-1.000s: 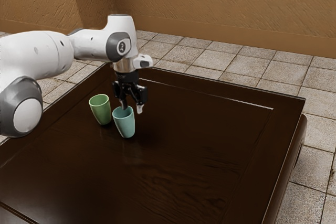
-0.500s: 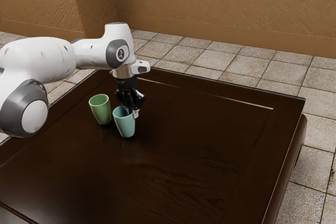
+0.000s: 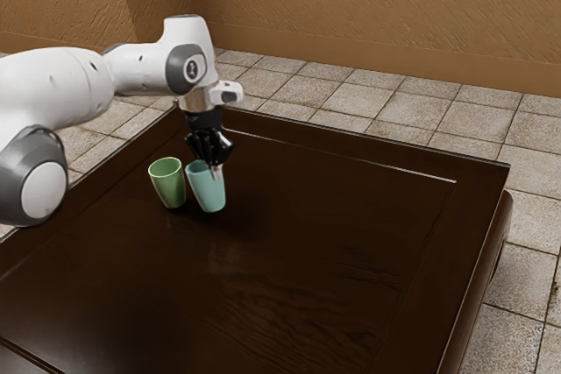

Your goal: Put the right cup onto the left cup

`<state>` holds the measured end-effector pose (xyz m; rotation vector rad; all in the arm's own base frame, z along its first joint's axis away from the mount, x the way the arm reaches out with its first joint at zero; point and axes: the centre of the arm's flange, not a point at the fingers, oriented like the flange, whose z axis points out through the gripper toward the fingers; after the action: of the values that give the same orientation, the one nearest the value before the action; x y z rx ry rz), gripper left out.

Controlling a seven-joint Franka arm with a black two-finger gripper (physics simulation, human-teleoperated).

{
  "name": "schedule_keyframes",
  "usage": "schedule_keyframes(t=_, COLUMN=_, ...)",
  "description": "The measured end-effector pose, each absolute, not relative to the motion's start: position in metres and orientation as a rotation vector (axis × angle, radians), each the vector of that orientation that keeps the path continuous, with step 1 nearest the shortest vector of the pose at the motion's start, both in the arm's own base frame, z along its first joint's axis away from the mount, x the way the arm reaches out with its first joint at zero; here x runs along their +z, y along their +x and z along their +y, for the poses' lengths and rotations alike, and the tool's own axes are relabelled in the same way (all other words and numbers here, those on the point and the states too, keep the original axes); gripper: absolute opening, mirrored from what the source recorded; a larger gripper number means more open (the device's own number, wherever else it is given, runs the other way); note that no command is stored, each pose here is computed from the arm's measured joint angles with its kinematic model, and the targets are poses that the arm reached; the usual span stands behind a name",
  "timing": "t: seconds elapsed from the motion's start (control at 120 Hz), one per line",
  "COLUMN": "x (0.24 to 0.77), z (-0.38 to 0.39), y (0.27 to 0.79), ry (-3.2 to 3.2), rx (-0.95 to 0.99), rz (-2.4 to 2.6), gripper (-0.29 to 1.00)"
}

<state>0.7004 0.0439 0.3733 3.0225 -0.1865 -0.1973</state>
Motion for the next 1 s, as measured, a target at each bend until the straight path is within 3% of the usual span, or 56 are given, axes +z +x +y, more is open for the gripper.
schedule_keyframes(t=0.492, x=0.465, z=0.081, y=0.71, ry=3.24, rx=-0.206, rz=-0.222, gripper=-0.08)
schedule_keyframes(t=1.0, x=0.442, z=0.122, y=0.713, ry=3.271, rx=-0.317, rz=-0.161, gripper=-0.08)
